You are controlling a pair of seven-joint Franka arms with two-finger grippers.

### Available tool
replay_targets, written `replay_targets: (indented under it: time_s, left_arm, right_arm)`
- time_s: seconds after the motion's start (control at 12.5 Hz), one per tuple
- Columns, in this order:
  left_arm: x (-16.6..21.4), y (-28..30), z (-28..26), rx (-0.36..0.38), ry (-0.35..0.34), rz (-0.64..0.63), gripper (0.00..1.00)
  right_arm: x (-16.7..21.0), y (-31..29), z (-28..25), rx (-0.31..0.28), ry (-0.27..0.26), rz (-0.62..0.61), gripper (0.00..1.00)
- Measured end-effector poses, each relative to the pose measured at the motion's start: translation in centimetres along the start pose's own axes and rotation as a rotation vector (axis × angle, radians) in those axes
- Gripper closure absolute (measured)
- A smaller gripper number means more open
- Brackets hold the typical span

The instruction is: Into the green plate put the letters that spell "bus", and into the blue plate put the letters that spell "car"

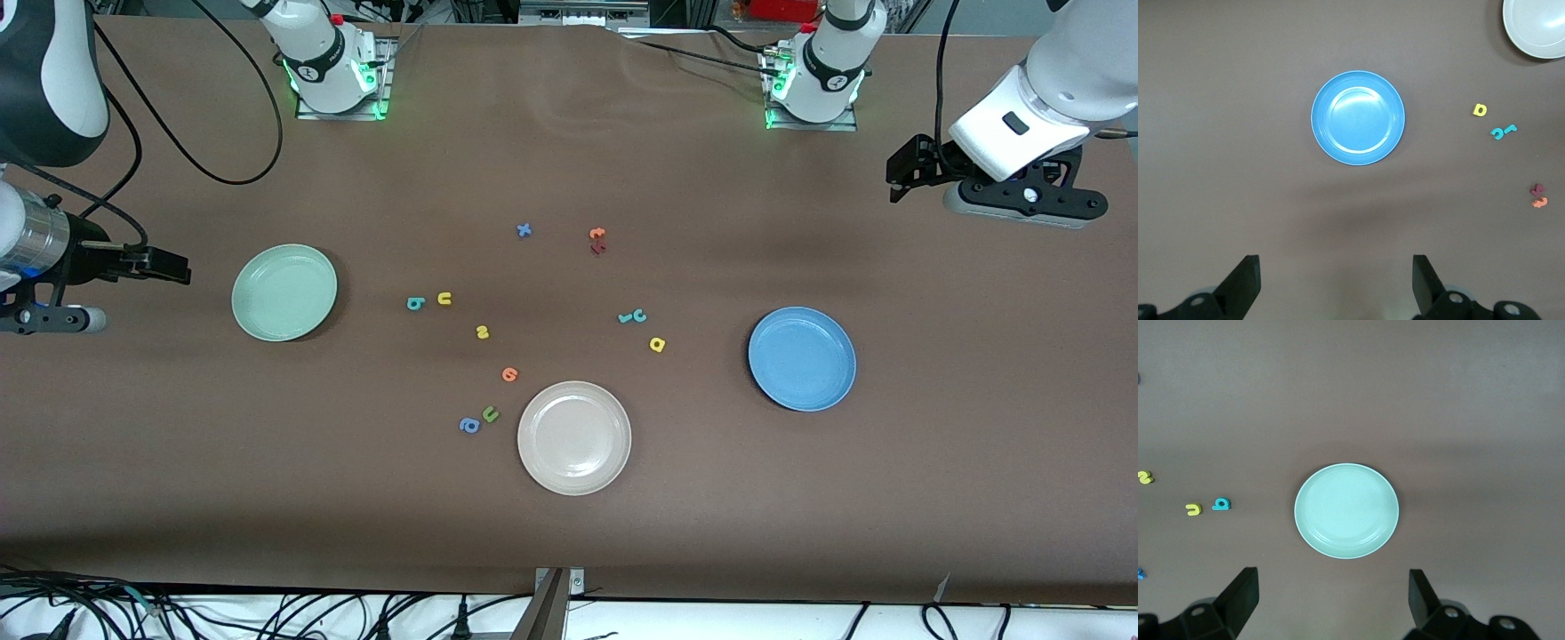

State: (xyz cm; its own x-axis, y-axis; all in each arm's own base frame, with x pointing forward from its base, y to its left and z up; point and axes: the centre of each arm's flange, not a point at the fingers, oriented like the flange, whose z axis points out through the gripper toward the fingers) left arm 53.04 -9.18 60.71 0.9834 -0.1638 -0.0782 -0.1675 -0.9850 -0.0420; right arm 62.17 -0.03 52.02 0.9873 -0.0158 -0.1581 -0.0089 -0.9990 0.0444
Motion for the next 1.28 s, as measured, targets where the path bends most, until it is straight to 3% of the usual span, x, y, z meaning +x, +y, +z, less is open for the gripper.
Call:
replay_targets:
  time_s: [1.28]
  left_arm:
    - [0.01,0.07,0.00,0.000,0.000,0.001,0.00]
  right_arm:
    - [0.00,0.34,0.02,0.001,0.000,0.006,0.00]
